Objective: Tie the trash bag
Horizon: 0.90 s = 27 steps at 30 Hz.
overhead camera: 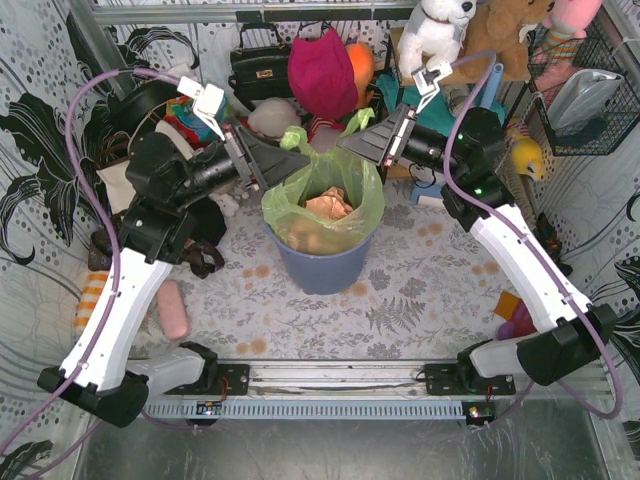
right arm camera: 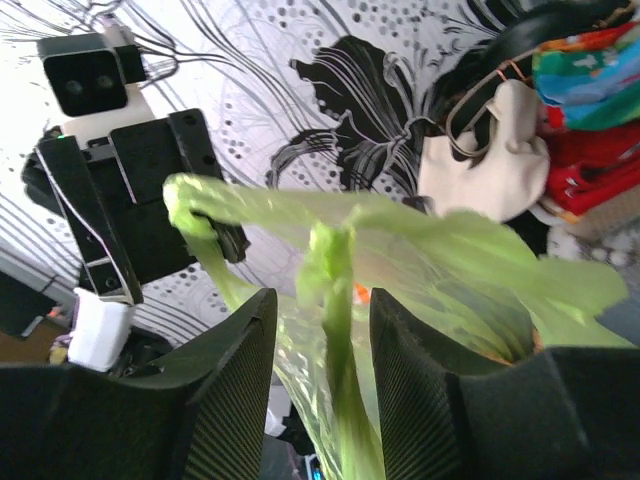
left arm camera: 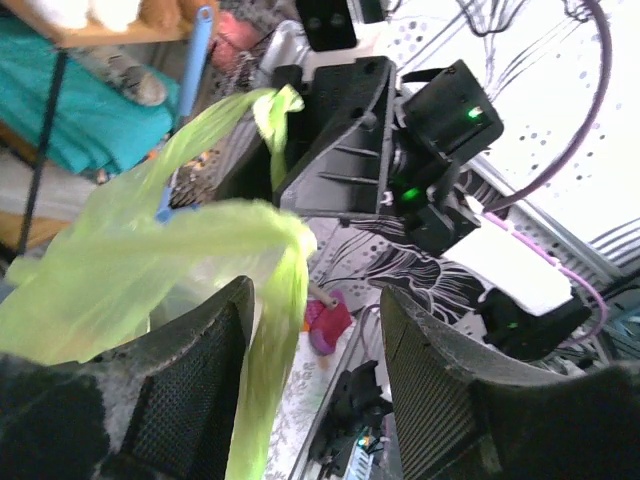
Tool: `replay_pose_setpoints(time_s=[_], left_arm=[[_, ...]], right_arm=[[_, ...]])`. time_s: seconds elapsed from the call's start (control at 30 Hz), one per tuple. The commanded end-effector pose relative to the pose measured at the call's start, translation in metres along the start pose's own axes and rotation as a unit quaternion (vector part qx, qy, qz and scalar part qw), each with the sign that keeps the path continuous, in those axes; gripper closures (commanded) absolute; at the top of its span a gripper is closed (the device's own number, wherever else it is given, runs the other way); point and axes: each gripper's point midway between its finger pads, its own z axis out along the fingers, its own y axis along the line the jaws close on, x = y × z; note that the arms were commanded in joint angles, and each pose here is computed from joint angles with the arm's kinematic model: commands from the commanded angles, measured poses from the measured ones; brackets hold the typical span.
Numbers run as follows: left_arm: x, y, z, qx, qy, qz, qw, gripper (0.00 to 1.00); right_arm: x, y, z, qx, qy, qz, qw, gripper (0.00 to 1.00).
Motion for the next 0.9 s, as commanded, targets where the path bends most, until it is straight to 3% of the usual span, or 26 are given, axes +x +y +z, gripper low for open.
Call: replay_pose_setpoints(time_s=[0.0, 0.17, 0.33, 0.5, 0.7, 0.87], left_arm=[[-0.04, -0.049, 0.012, 0.122, -0.033, 0.017, 0.992, 0.39], [-0.102, -0.077, 0.017, 0.137, -0.087, 0.042, 0.986, 0.45], [-0.139, -0.078, 0.003, 0.083, -0.162, 0.064, 0.981, 0.41], [-0.124, -0.069, 0.001, 0.089, -0.163, 0.039, 0.982, 0.41], [-0.091, -0.039, 0.012, 0.119, -0.147, -0.038, 0.981, 0.38], [-0.096, -0.048, 0.023, 0.165, -0.127, -0.066, 0.976, 0.38]], right_arm=[[-0.039, 0.051, 0.008, -0.093, -0.035, -0.028, 0.995, 0.59], [-0.092, 0.094, 0.017, -0.125, -0.08, -0.056, 0.987, 0.71], [-0.12, 0.119, 0.008, -0.129, -0.135, -0.086, 0.979, 0.72], [-0.108, 0.094, -0.005, -0.07, -0.158, -0.085, 0.981, 0.72], [-0.074, 0.042, -0.018, 0.017, -0.154, -0.053, 0.986, 0.72], [-0.081, 0.055, -0.018, -0.001, -0.158, -0.052, 0.986, 0.72]])
